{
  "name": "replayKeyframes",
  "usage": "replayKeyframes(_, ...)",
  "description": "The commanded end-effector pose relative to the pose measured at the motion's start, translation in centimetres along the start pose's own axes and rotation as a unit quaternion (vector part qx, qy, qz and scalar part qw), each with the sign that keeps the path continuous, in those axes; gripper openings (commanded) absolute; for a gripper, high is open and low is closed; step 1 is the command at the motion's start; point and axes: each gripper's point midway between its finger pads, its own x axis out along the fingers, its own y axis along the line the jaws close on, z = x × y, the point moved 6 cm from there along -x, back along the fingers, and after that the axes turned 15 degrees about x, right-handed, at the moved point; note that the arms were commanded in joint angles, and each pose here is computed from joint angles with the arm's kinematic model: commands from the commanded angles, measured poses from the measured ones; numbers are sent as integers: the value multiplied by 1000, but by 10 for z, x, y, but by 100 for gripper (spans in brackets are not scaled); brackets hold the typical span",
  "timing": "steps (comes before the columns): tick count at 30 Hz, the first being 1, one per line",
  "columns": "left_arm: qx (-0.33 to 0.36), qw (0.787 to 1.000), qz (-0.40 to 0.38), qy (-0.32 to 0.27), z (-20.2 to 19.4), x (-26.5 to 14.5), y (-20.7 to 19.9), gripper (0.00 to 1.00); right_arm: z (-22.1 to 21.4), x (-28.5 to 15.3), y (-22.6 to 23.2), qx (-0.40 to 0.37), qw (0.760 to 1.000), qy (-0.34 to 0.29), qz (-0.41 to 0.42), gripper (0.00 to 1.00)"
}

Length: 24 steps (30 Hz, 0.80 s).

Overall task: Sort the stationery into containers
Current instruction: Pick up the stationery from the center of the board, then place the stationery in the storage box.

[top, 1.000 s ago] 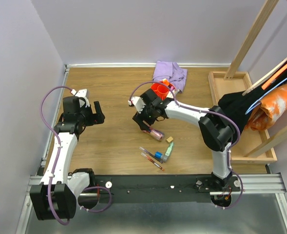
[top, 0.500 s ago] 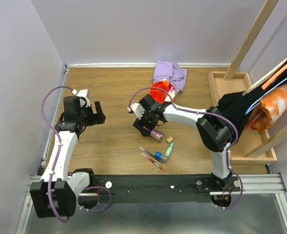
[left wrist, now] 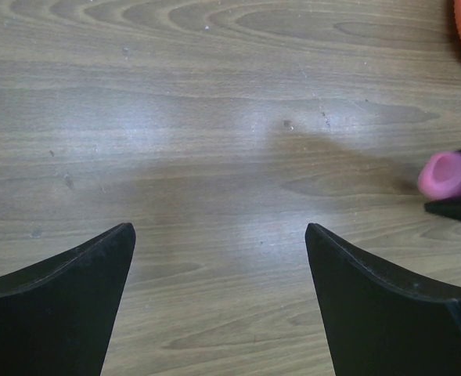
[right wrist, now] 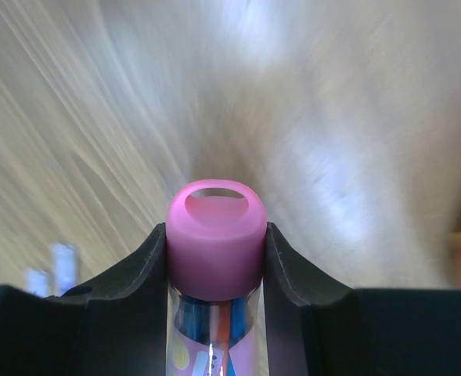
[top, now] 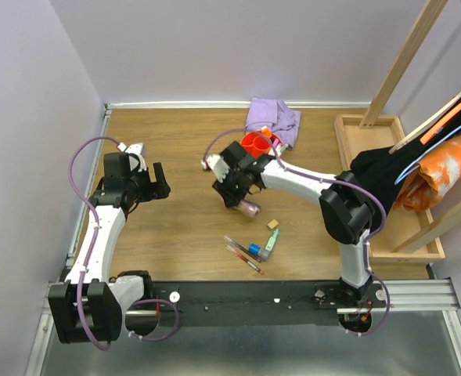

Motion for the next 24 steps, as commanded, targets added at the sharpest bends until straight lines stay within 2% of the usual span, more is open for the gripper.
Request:
replayKeyframes(1,28,999,-17,-16,19,-4,0,99,107,-107,23,6,983,-184,-2,0)
replayKeyframes(4,26,999,-29,-18,27,1,-1,99,134,-161,14,28,952,-306,3,0)
replayKeyframes(6,20,999,-35,-18,35,6,-1,99,132,-162,2,41,921,-388,-6,1)
replayKeyframes(7,14,999,-37,-17,38,8,-1,99,131,-193,2,38,895,-443,-21,1)
replayKeyframes(8,14,999,-41,-18,43,10,-1,99,124,-187,-10,47,870,-488,-56,0)
replayKeyframes(11,22,998,-46,-26,55,15,-3,99,115,-205,-26,74,824,-548,-123,0)
replayKeyframes(12,31,998,-50,-34,62,14,-6,99,112,-209,-36,95,795,-578,-160,1)
replayKeyframes(14,43,997,-54,-32,67,18,-8,99,110,-210,-47,100,773,-596,-195,1)
replayKeyframes(15,48,997,-55,-34,73,18,-10,99,111,-218,-52,111,746,-622,-210,1)
replayKeyframes(17,49,997,-58,-21,74,23,-9,99,106,-210,-61,110,739,-625,-226,1)
replayKeyframes(18,51,997,-58,-18,77,22,-8,99,107,-212,-63,111,727,-638,-228,1)
replayKeyframes(24,76,995,-64,1,80,29,-16,99,110,-199,-101,130,708,-646,-254,1)
